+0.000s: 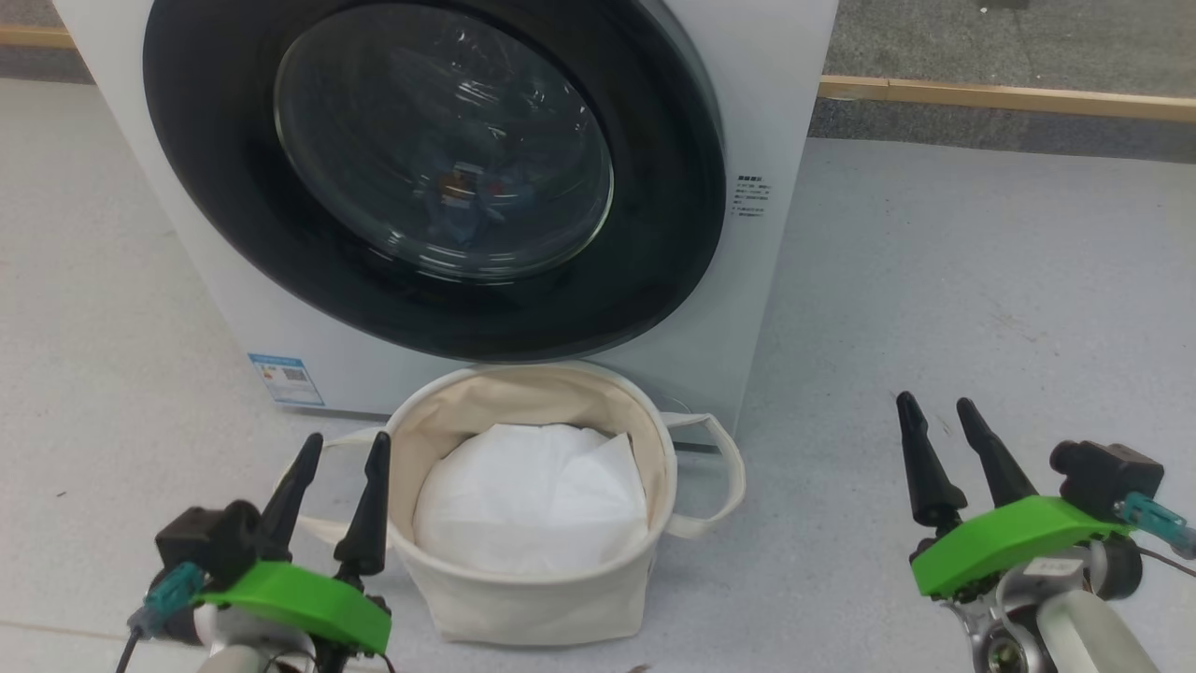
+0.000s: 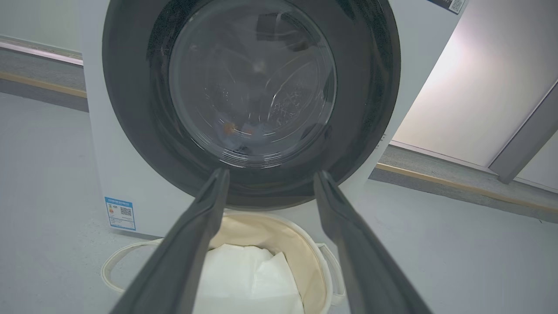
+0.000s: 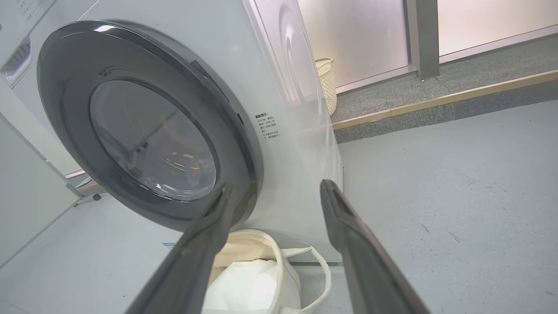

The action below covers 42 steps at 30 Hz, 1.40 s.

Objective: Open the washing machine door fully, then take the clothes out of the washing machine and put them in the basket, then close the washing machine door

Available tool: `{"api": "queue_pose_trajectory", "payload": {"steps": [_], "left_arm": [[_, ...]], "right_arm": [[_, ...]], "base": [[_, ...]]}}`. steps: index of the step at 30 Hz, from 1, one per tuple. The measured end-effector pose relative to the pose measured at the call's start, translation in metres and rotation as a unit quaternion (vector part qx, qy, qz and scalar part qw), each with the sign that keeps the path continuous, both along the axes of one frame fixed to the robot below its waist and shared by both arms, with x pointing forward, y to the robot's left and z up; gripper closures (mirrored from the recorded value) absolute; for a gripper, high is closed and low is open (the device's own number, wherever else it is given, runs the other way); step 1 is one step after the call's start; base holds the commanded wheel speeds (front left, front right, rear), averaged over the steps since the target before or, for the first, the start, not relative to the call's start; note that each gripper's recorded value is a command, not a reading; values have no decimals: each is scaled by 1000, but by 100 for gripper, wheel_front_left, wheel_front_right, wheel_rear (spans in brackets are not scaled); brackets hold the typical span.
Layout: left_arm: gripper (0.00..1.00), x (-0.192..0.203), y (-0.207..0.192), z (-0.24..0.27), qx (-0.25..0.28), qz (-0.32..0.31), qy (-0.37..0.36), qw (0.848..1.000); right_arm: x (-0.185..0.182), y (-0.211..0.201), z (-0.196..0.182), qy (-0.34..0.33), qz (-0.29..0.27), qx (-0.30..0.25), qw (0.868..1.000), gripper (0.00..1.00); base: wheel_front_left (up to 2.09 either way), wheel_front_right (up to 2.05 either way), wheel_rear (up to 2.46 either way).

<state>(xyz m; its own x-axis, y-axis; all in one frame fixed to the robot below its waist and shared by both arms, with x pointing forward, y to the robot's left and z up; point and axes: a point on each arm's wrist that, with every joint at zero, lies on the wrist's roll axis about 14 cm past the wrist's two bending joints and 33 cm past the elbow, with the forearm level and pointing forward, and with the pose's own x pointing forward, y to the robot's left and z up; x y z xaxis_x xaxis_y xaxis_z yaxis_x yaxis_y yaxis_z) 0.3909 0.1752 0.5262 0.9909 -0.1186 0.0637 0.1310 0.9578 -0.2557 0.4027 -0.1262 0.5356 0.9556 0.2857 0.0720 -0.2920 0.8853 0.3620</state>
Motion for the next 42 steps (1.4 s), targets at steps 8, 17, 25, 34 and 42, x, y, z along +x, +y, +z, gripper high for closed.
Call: {"api": "queue_pose_trajectory", "payload": {"steps": [8, 17, 25, 34, 42], "left_arm": [[0, 3, -3, 10, 48, -8, -26, 999], [0, 4, -6, 17, 104, -17, -50, 993], [0, 6, -10, 26, 137, -25, -72, 988], [0, 7, -9, 25, 136, -25, -71, 988], [0, 10, -1, 24, 131, -13, -67, 989]], "right_arm": [[3, 10, 11, -29, 15, -37, 999, 0], [3, 13, 14, -50, 22, -87, 995, 0], [5, 13, 18, -68, 24, -118, 990, 0], [9, 0, 16, -62, 2, -112, 992, 0], [12, -11, 8, -47, -15, -100, 994, 0]], "base": [[0, 0, 0], [0, 0, 0], [0, 0, 0], [0, 0, 0], [0, 0, 0]]}}
